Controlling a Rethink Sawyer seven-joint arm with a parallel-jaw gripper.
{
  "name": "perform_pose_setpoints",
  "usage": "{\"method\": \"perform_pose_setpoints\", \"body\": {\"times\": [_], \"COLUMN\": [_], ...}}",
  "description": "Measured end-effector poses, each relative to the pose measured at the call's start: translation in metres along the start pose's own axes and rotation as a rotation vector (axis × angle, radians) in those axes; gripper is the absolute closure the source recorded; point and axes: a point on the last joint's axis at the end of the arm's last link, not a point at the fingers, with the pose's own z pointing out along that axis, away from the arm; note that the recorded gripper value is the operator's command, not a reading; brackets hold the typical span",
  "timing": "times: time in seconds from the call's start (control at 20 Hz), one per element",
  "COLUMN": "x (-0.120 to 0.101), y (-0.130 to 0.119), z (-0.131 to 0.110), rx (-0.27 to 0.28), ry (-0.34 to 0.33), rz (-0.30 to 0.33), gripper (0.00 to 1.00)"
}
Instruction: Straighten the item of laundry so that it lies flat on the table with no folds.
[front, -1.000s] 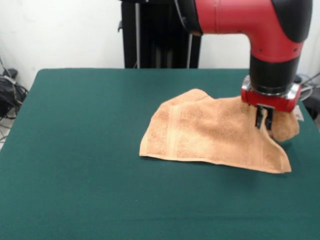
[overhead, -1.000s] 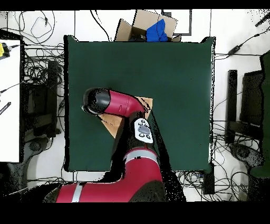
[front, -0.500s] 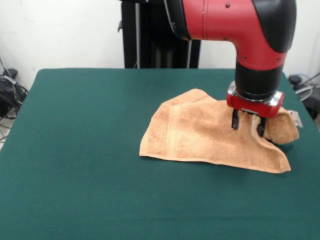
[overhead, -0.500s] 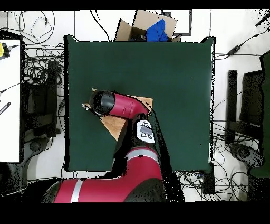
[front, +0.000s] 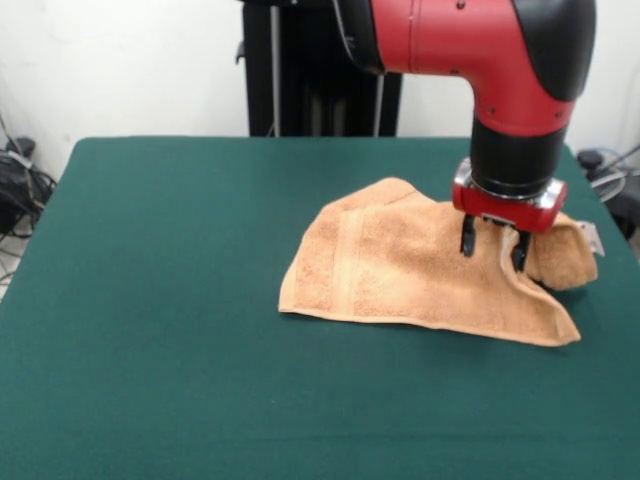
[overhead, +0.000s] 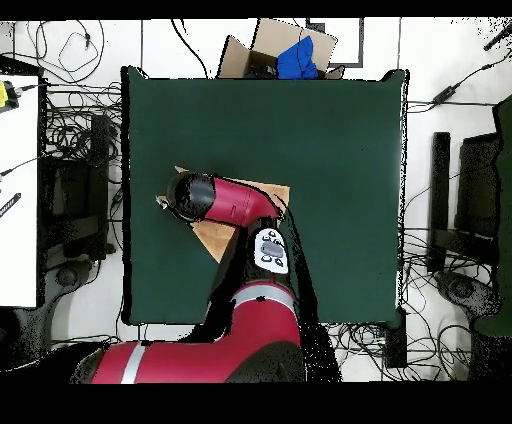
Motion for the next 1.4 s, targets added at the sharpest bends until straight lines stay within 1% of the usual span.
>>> {"method": "perform_pose_setpoints", "body": {"times": [0.35, 0.9, 1.1, 1.4], "x": [0.001, 0.009, 0.006, -0.004], "y": [0.001, 0.009, 0.006, -0.008], "z": [0.000, 0.002, 0.003, 0.002], "rx": [0.000, 0.004, 0.004, 0.011], "ry": [0.000, 0.000, -0.003, -0.025], "rz": [-0.002, -0.021, -0.015, -0.007], "gripper": [0.00, 0.00, 0.00, 0.00]}}
